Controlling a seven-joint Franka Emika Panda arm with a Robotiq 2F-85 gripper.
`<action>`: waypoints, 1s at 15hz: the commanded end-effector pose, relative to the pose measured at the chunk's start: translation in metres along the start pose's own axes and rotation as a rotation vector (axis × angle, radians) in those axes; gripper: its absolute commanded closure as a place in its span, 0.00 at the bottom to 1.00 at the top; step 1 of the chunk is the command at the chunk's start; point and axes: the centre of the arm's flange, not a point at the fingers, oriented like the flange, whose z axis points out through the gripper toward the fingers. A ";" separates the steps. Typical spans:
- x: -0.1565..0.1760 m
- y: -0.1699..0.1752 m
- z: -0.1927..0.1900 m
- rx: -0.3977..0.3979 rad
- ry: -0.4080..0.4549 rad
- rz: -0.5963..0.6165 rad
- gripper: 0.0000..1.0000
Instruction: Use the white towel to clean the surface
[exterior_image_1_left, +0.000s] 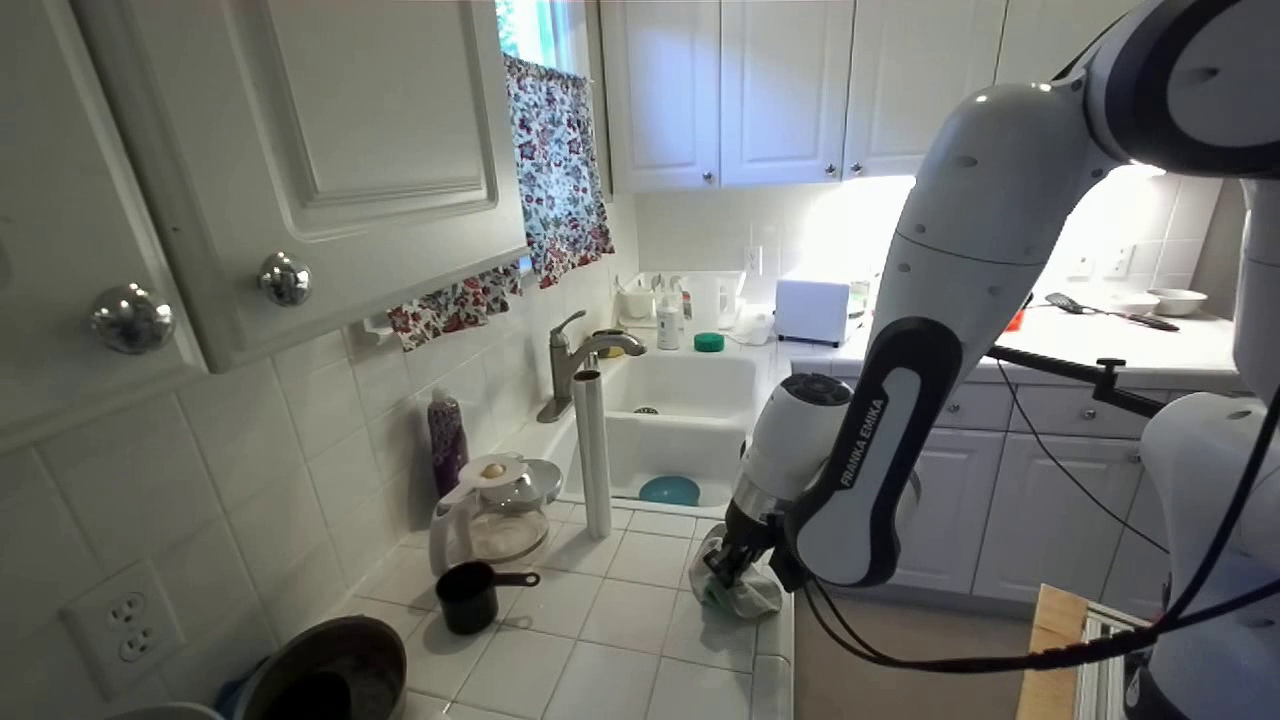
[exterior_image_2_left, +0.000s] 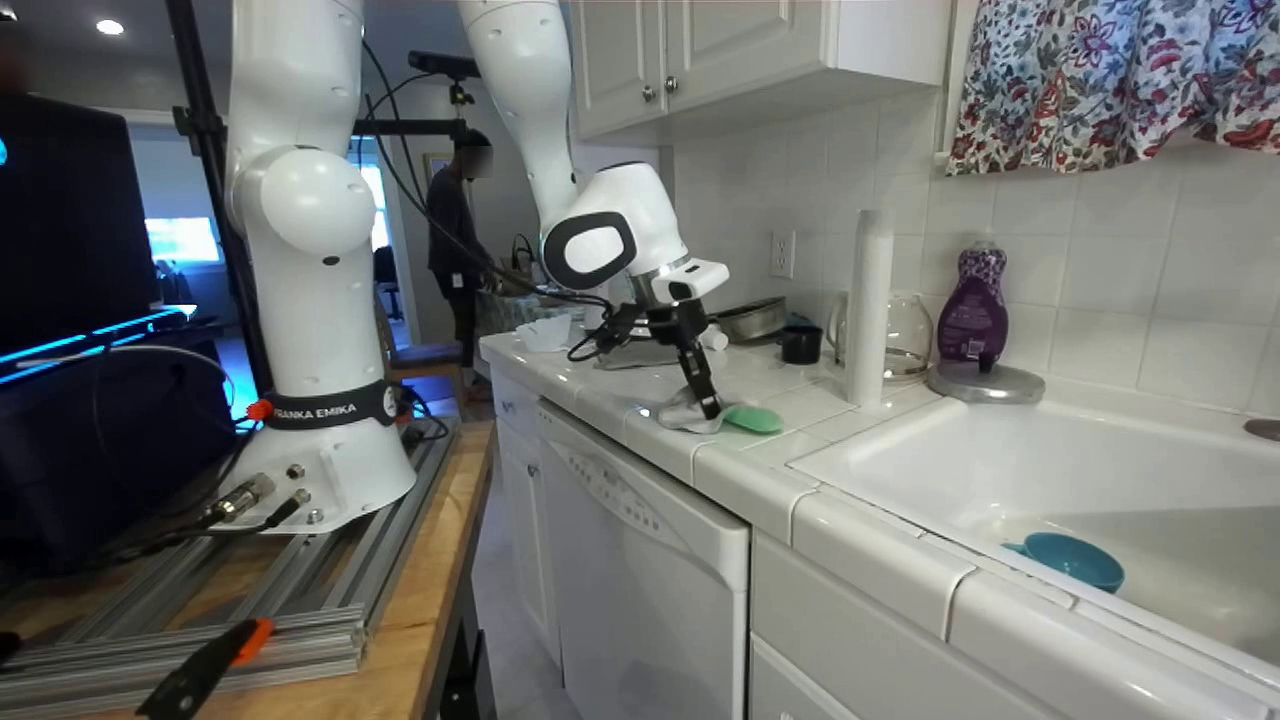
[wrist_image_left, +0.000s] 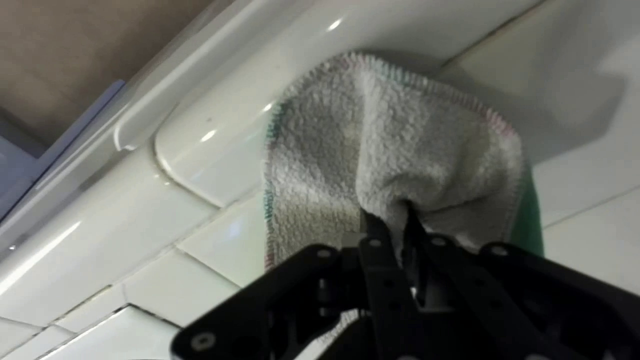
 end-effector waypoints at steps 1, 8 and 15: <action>0.019 0.033 0.006 -0.065 0.004 0.106 0.97; 0.085 0.078 0.017 -0.109 -0.018 0.206 0.97; 0.082 -0.021 0.037 -0.065 -0.103 0.012 0.97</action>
